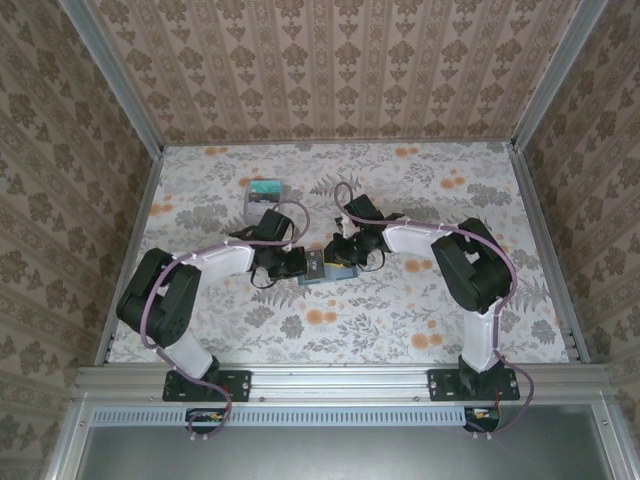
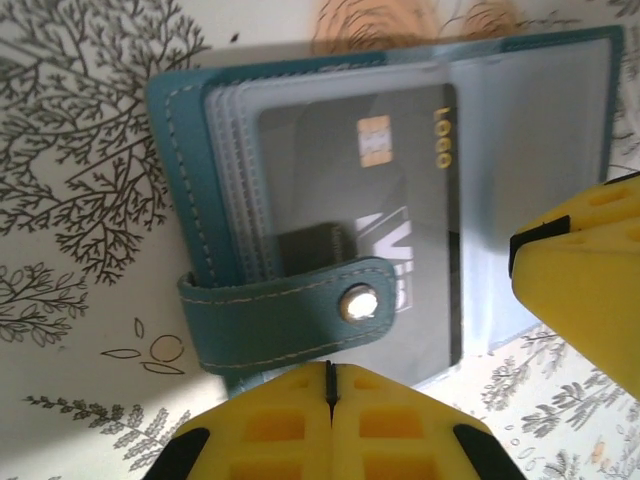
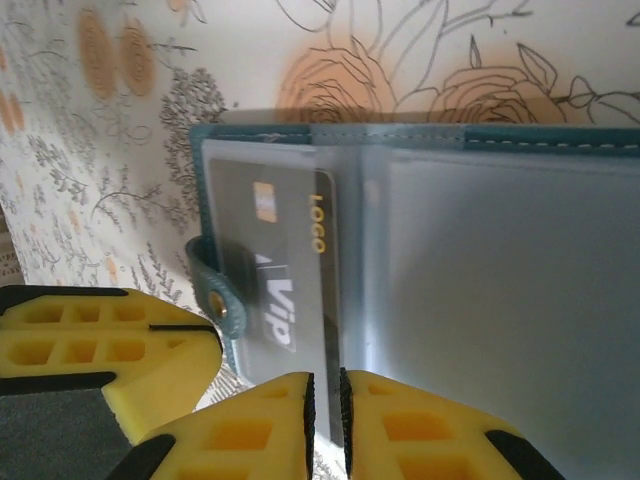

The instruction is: Take the credit cards out of the card holder

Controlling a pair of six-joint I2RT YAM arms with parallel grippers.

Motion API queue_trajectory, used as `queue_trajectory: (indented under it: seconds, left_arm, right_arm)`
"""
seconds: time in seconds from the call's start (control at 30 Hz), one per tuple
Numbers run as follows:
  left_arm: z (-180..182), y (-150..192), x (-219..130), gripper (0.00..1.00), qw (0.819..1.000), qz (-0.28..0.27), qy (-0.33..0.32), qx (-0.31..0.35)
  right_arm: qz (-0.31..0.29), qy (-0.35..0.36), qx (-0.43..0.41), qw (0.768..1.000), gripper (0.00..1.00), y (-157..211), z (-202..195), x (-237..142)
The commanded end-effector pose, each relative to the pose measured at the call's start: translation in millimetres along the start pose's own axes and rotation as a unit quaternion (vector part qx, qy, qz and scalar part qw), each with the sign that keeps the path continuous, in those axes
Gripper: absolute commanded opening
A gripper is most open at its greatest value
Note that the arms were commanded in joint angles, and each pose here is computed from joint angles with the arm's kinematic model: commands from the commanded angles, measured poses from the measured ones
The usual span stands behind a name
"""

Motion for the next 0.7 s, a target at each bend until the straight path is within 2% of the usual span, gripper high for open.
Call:
queue_trajectory:
  seconds: [0.0, 0.5, 0.67]
  left_arm:
    - [10, 4, 6, 0.00, 1.000, 0.008, -0.018, -0.010]
    - [13, 9, 12, 0.00, 1.000, 0.020, -0.016, -0.016]
    - [12, 9, 13, 0.00, 1.000, 0.021, -0.014, -0.015]
  right_arm:
    - [0.014, -0.015, 0.008, 1.000, 0.19, -3, 5, 5]
    - [0.037, -0.012, 0.016, 0.999, 0.19, 0, -1, 21]
    - [0.042, -0.020, 0.013, 0.999, 0.17, 1, 2, 23]
Point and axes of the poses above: each hand's point on the last joint's axis, 136 mm out from that joint toward the fingers, its own x axis out along the fingers, its own z axis along the line the jaws close on, y = z × x, the point moved 9 cm from there along -x, back along the fingers, and after that the axes turned 2 degrees about -x, right-handed, at the moved point
